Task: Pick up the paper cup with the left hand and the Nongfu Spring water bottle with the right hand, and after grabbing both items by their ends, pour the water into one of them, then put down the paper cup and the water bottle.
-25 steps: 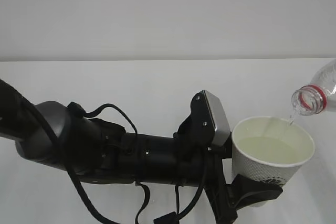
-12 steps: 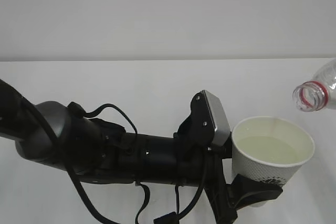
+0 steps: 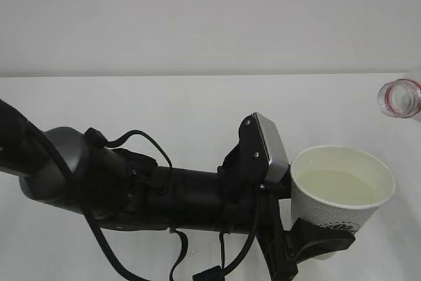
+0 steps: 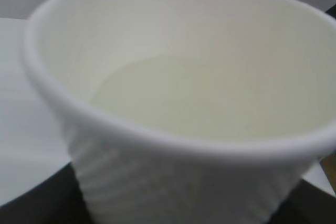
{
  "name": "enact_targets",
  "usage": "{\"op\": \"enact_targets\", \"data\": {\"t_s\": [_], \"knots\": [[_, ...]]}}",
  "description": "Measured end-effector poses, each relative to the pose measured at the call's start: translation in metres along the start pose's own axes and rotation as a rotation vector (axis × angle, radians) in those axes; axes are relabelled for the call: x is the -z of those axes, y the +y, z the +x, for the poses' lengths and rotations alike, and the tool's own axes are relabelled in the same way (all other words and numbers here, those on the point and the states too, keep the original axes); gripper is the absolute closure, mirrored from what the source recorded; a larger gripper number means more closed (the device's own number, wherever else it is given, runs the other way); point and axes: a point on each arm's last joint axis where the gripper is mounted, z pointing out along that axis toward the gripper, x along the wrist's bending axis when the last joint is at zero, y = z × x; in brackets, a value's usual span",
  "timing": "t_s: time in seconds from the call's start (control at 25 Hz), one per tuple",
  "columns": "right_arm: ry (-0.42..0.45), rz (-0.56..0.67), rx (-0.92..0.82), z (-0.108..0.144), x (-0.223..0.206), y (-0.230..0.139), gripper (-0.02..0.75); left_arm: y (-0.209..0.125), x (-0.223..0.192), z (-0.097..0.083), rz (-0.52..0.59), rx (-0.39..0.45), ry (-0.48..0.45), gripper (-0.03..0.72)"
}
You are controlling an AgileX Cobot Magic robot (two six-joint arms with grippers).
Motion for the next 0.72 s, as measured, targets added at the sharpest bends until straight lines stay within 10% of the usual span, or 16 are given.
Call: {"op": "enact_targets", "data": {"t_s": [0.72], "knots": [[-0.004,0.001,-0.628,-0.0006,0.0004,-0.0002,0.36,0.0018,0.0002,0.0039,-0.021,0.034,0.042,0.16]]}}
